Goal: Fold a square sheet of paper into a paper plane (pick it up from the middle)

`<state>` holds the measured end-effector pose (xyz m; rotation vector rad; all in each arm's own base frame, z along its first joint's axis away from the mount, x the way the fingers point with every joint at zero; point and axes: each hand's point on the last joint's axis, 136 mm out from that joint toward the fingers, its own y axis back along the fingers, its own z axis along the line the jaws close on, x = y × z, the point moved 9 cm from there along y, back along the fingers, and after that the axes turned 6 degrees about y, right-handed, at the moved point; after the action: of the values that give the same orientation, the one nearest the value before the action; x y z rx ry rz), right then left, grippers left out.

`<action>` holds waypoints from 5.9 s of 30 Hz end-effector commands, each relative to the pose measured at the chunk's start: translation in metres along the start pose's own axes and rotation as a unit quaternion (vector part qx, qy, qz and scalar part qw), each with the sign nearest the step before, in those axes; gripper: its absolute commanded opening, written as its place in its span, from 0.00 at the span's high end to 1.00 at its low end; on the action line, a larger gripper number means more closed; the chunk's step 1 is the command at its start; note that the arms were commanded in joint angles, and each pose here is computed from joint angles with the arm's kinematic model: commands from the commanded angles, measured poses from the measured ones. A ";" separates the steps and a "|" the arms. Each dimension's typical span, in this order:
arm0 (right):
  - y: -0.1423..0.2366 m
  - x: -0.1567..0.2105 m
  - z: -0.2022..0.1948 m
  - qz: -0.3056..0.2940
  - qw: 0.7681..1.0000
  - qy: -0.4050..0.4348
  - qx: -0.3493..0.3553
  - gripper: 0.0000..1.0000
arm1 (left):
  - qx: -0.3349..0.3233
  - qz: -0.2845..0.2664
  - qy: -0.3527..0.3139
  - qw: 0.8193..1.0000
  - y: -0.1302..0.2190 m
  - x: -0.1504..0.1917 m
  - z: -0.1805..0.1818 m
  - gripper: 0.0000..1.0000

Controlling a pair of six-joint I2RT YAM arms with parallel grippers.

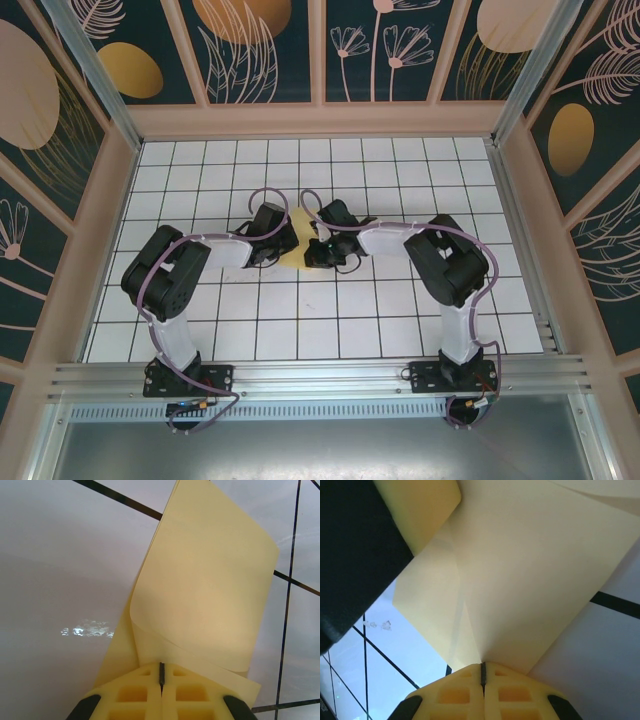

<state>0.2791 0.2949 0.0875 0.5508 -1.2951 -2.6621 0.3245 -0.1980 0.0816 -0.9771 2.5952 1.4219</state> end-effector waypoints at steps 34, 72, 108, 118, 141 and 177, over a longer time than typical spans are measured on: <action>0.070 -0.003 0.010 -0.071 0.997 -0.013 0.026 0.90 | -0.058 0.033 0.010 0.998 -0.006 0.015 0.029 0.93; -0.008 0.018 -0.019 0.041 0.996 -0.057 0.050 0.93 | 0.119 0.069 0.011 0.990 0.029 0.017 -0.012 0.83; -0.018 0.041 -0.036 0.079 0.987 -0.058 0.127 0.96 | 0.021 0.043 0.083 0.995 0.014 0.041 0.024 0.95; -0.025 0.057 -0.048 0.106 0.976 -0.050 0.185 0.96 | 0.017 0.028 0.070 0.997 0.009 0.019 0.019 0.93; -0.026 0.061 -0.051 0.110 0.974 -0.052 0.193 0.97 | -0.050 -0.016 0.006 0.999 -0.004 -0.035 0.025 0.88; 0.032 -0.068 0.004 -0.110 0.988 -0.014 0.104 0.82 | 0.132 0.007 0.003 0.991 0.064 -0.022 0.001 0.49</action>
<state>0.3296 0.2988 0.1401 0.7163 -1.5553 -2.7521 0.3049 -0.1528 0.1294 -0.9683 2.6201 1.2226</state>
